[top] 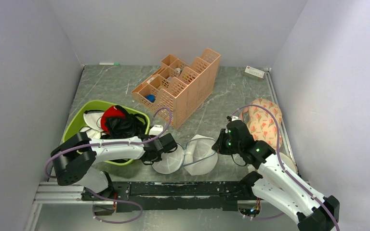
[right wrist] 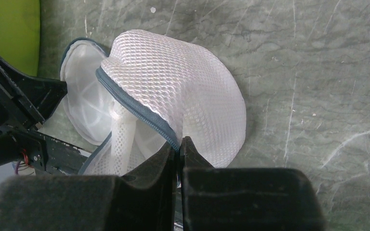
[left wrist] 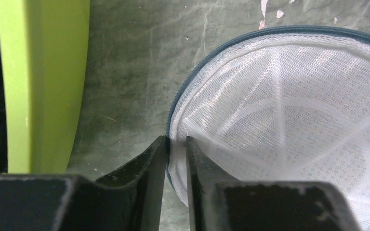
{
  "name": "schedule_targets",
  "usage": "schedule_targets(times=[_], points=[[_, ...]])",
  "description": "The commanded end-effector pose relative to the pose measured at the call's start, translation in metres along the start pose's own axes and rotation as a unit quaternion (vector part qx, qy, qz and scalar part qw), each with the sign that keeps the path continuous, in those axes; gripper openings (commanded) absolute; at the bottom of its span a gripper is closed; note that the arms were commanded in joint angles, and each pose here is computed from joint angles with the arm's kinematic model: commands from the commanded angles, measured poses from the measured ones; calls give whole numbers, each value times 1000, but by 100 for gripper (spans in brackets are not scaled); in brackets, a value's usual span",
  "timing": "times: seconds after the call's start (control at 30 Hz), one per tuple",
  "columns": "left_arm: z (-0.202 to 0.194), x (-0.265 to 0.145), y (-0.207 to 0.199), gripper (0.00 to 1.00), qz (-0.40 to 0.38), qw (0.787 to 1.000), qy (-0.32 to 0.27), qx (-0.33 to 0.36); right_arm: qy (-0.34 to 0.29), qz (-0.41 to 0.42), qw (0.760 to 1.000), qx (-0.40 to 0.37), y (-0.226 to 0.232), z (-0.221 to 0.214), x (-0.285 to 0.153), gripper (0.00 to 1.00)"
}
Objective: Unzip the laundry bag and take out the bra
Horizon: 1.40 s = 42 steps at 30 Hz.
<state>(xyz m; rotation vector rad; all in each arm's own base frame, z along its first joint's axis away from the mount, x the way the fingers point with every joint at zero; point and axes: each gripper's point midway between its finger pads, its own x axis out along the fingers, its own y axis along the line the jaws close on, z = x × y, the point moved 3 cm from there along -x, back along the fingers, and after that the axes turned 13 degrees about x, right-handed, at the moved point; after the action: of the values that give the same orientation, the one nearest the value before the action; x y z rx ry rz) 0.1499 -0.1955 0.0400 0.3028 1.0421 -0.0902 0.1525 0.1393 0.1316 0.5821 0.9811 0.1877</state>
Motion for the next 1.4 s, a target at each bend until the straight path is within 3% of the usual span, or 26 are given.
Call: schedule_targets(times=[0.0, 0.13, 0.37, 0.6, 0.87, 1.13, 1.27, 1.37], points=[[1, -1, 9, 24, 16, 1000, -19, -7, -3, 14, 1000, -7, 6, 3, -2, 4], [11, -21, 25, 7, 29, 999, -39, -19, 3, 17, 1000, -11, 7, 1, 0, 4], [55, -96, 60, 7, 38, 993, -100, -47, 22, 66, 997, -37, 26, 1, 6, 4], [75, -151, 98, 7, 63, 990, -126, -31, 35, 128, 990, -40, 60, 3, 15, 4], [109, -204, 114, 7, 31, 982, -184, -9, 60, 153, 983, -80, 108, -20, 29, 5], [136, -216, 90, 7, -9, 978, -205, 37, 53, 138, 987, -67, 101, -23, 28, 14], [143, -212, 60, 7, -49, 976, -207, 56, 43, 121, 989, -69, 94, -20, 23, 28], [142, -207, 45, 7, -19, 977, -196, 77, 38, 115, 990, -70, 92, -17, 17, 38]])
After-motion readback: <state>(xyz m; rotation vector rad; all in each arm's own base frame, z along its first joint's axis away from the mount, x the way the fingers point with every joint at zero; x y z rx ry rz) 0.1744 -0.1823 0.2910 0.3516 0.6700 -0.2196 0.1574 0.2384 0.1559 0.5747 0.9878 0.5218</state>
